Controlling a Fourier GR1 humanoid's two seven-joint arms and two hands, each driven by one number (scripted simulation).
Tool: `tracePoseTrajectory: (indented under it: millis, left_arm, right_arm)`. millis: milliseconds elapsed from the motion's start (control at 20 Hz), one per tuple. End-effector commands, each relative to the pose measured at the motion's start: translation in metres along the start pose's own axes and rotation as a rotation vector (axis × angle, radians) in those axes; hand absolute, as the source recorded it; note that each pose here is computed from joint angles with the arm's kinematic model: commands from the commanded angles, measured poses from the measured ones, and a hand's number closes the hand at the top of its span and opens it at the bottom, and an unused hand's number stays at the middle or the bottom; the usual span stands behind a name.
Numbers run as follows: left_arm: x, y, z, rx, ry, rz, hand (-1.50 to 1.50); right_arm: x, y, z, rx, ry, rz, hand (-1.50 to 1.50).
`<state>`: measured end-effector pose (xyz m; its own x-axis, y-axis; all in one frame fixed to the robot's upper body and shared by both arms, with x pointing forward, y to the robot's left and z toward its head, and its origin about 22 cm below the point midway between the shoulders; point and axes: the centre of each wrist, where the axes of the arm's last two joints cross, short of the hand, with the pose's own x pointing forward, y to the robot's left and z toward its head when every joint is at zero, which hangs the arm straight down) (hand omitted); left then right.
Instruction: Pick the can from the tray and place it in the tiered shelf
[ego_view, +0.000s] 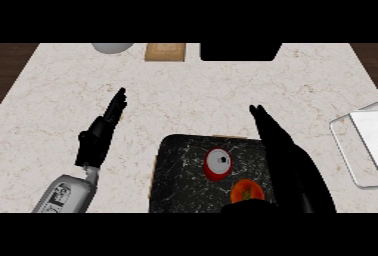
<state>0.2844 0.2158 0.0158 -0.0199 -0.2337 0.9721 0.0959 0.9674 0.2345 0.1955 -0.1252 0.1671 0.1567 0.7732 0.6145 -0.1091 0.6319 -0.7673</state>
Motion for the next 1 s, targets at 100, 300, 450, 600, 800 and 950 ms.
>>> tracePoseTrajectory:
  millis: [100,300,450,600,800,950]
  left_arm:
    - [0.001,-0.002,0.008,0.008,-0.006,-0.009,0.0]
    - [0.002,0.003,-0.002,-0.001,0.004,-0.012,0.0]
    - [-0.005,0.005,0.0,0.009,-0.006,0.004,0.0]
    - [-0.015,0.028,0.005,0.012,0.005,-0.013,0.0]
    - [-0.007,0.0,-0.003,0.011,0.002,-0.009,0.0]
    - [0.003,0.014,-0.011,0.003,0.006,0.019,0.0]
  right_arm:
    - [0.026,0.012,-0.006,-0.022,0.194,0.068,-1.5]
    - [0.035,0.022,-0.004,-0.03,0.206,0.071,-1.5]
    - [0.038,0.022,-0.003,-0.026,0.203,0.047,-1.5]
    - [0.045,0.034,0.002,-0.016,0.216,0.048,-1.5]
    - [0.045,0.041,-0.004,-0.026,0.239,0.058,-1.5]
    - [0.045,0.049,-0.017,-0.008,0.241,0.084,-1.5]
